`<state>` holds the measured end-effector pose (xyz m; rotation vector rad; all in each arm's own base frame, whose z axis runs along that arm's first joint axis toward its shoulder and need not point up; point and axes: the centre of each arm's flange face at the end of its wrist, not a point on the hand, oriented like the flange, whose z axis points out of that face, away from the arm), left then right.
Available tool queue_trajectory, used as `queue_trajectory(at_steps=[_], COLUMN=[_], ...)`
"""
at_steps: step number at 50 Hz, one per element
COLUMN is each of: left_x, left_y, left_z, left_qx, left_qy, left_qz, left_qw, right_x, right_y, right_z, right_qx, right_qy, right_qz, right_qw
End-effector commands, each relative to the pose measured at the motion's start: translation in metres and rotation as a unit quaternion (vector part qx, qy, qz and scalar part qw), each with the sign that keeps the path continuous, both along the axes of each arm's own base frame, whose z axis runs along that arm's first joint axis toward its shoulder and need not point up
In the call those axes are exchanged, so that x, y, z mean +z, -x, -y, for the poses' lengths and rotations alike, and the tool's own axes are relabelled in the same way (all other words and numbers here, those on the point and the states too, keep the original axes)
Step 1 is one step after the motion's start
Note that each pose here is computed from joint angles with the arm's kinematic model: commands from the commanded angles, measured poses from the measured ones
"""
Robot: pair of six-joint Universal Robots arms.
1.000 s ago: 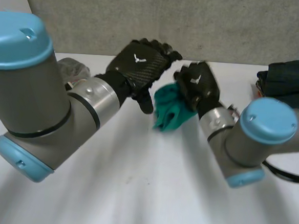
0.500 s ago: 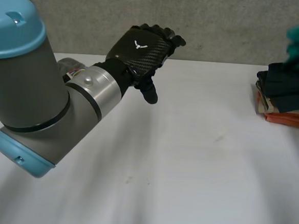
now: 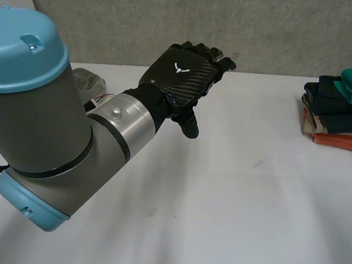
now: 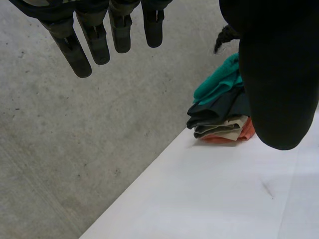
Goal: Fold the laundry.
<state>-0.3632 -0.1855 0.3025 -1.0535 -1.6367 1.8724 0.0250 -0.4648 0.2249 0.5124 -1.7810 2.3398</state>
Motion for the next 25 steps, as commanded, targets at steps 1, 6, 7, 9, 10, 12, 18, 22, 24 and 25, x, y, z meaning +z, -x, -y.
queue_trajectory(at_steps=[1,6,7,9,10,12,18,22,24,25], left_x=[0.001,0.001,0.001,0.004,0.008,0.013,0.031,0.048,0.056,0.065], left_y=[0.000,0.004,0.004,0.004,0.003,0.002,-0.002,-0.008,-0.011,-0.016], left_z=[-0.001,-0.009,-0.009,-0.011,-0.012,-0.014,-0.020,-0.021,-0.020,-0.017], left_qx=[0.000,-0.011,-0.012,-0.013,-0.013,-0.015,-0.019,-0.016,-0.013,-0.003], left_qy=[0.000,0.000,0.000,0.003,0.007,0.011,0.018,0.028,0.037,0.050], left_qz=[-0.001,-0.001,-0.001,-0.004,-0.008,-0.012,-0.038,-0.068,-0.081,-0.093], left_qw=[1.000,1.000,1.000,1.000,1.000,1.000,0.999,0.997,0.996,0.994], right_x=[0.000,0.021,0.030,0.055,0.061,0.076,0.127,0.159,0.164,0.161], right_y=[-0.002,0.017,0.023,0.042,0.047,0.053,0.047,-0.021,-0.068,-0.086], right_z=[-0.005,-0.014,-0.016,-0.024,-0.026,-0.030,-0.036,-0.048,-0.064,-0.070], right_qx=[-0.003,-0.046,-0.061,-0.122,-0.140,-0.175,-0.240,-0.170,-0.109,-0.082], right_qy=[-0.030,-0.052,-0.051,-0.051,-0.050,-0.046,0.030,0.118,0.154,0.163], right_qz=[0.006,0.001,-0.003,-0.014,-0.017,-0.032,-0.090,-0.086,-0.080,-0.080], right_qw=[1.000,0.998,0.997,0.991,0.989,0.983,0.966,0.975,0.979,0.980])
